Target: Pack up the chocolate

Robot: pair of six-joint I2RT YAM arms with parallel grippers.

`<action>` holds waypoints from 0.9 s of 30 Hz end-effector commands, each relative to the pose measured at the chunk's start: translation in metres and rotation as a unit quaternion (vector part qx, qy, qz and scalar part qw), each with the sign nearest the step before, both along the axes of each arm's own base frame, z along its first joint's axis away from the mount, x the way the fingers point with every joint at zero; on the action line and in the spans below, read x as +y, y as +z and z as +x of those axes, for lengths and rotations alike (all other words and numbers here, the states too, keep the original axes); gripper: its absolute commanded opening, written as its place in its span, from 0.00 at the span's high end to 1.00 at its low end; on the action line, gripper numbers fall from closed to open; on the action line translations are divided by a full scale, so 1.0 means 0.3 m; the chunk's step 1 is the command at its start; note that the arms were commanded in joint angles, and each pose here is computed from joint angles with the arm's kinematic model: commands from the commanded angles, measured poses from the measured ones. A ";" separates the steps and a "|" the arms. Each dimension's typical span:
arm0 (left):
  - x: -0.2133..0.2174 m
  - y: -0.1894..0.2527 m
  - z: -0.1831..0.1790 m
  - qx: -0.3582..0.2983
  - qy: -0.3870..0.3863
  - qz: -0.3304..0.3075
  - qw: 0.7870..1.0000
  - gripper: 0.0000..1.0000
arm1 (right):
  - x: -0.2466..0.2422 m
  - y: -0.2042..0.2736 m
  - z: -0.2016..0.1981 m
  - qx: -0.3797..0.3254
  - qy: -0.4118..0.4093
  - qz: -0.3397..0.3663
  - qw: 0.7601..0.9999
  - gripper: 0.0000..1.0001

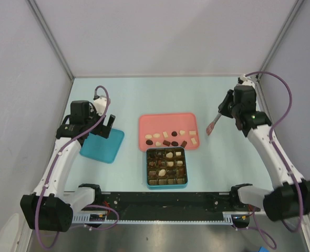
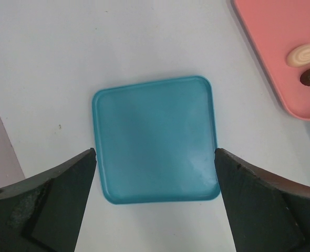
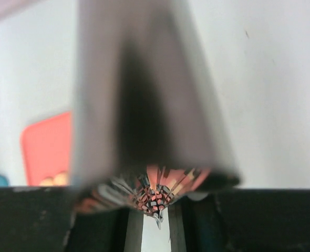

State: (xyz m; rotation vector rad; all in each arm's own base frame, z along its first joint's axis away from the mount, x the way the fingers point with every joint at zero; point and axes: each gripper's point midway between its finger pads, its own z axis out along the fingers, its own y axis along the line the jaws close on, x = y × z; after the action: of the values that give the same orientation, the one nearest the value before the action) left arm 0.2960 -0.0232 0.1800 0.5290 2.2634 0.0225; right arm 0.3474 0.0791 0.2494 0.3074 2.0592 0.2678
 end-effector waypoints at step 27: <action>-0.058 -0.245 0.031 0.047 -0.049 0.088 0.994 0.00 | -0.187 -0.731 0.182 0.472 0.048 -0.196 0.858 0.47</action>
State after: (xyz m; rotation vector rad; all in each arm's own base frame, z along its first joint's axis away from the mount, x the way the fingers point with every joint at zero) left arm 0.2931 -0.0420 0.1079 0.7348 2.3705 0.0877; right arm 0.4091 0.0321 0.0412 0.1596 2.9683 -0.1868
